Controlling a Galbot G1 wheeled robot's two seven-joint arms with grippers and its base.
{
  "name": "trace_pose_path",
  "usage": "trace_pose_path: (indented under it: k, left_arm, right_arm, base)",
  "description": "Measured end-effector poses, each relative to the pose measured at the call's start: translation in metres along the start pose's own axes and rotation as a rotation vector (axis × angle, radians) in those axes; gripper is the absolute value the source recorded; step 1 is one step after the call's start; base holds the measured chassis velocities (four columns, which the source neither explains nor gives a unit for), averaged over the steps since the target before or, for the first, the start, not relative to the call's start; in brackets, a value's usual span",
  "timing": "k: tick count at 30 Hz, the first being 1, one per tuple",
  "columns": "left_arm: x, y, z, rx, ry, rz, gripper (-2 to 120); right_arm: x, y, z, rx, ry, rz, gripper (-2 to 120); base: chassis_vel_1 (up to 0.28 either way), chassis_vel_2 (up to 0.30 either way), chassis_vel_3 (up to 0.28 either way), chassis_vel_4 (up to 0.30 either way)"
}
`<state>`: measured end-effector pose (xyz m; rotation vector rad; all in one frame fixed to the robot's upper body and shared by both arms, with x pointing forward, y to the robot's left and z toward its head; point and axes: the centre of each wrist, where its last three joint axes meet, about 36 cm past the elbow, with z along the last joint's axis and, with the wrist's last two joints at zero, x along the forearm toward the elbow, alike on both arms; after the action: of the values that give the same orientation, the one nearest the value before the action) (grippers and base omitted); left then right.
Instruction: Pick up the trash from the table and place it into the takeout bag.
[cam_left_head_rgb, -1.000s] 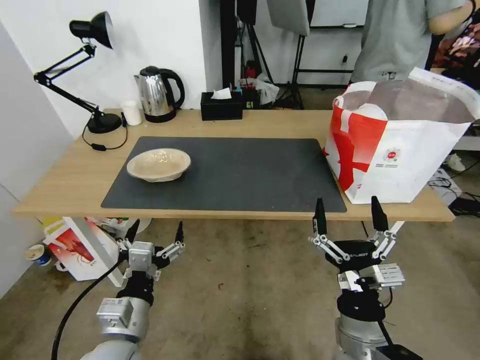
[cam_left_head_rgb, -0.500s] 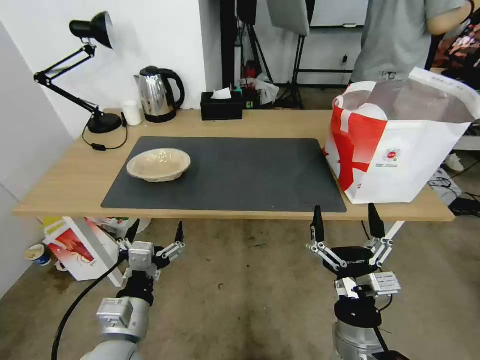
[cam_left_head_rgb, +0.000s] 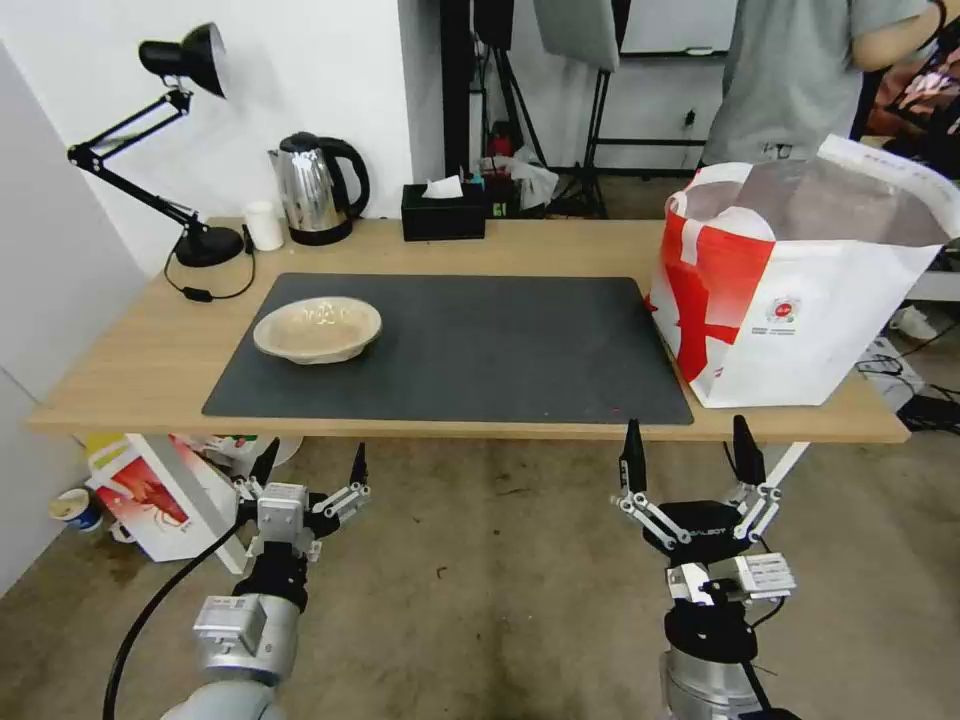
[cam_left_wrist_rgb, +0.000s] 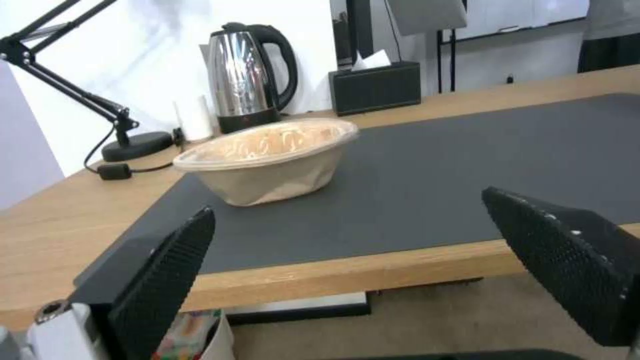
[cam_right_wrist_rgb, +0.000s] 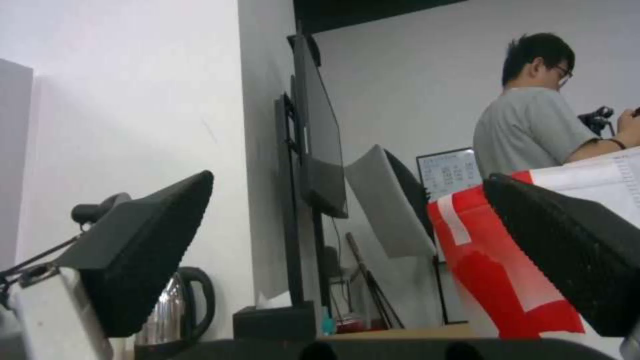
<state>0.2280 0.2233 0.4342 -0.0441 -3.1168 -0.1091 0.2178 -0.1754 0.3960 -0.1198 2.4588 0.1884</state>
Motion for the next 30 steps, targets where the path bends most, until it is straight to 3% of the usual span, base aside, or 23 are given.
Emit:
trace_pose_path:
  k: [30]
  left_arm:
    - [0.0,0.0,0.0,0.0,0.0,0.0,100]
  right_arm:
    - [0.017,-0.002,0.014,0.02,0.058,0.044,100]
  base:
    - [0.0,0.0,0.0,0.0]
